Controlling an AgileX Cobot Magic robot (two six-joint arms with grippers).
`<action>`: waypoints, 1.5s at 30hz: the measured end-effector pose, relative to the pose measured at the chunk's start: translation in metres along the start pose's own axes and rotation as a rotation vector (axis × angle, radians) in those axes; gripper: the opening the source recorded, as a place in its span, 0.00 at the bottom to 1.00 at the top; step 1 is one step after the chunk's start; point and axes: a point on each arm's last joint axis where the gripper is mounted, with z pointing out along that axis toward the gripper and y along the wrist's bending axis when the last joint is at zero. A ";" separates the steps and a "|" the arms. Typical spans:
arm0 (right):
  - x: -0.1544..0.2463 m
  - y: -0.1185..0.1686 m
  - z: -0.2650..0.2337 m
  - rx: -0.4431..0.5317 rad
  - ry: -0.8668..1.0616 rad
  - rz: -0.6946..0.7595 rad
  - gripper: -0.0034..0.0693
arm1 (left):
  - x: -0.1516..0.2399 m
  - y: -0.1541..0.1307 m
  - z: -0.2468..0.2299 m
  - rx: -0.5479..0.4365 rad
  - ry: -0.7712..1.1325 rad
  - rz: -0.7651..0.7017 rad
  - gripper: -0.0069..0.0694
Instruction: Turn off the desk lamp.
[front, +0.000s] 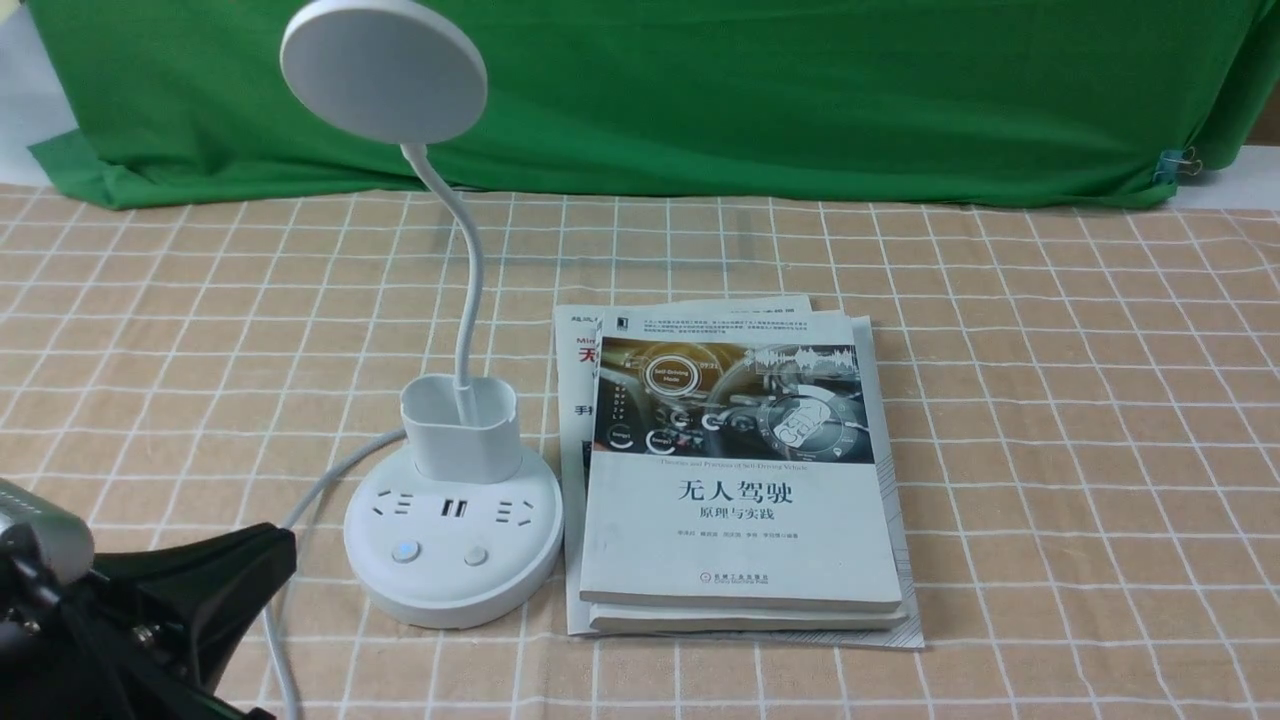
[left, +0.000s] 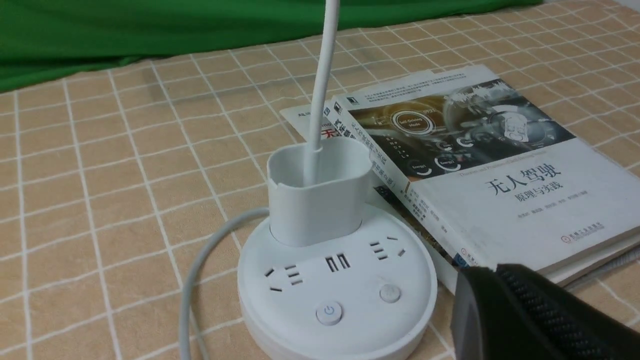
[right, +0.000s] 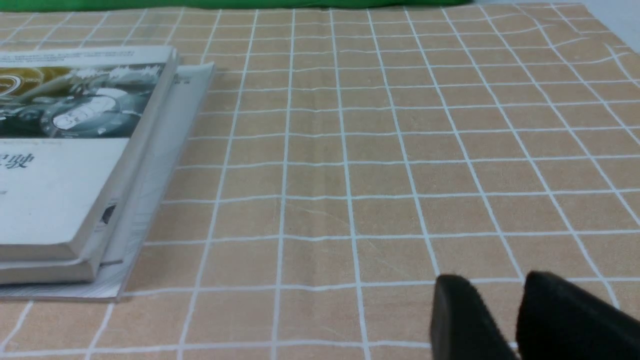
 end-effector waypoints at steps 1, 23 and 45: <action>0.000 0.000 0.000 0.000 0.000 0.000 0.38 | 0.000 0.000 -0.001 -0.002 -0.007 0.017 0.09; 0.000 0.000 0.000 0.000 0.000 -0.001 0.38 | 0.080 0.019 -0.051 -0.447 -0.075 -0.223 0.09; 0.000 0.000 0.000 0.000 0.001 0.000 0.38 | 0.084 0.017 -0.051 -0.440 -0.042 -0.249 0.09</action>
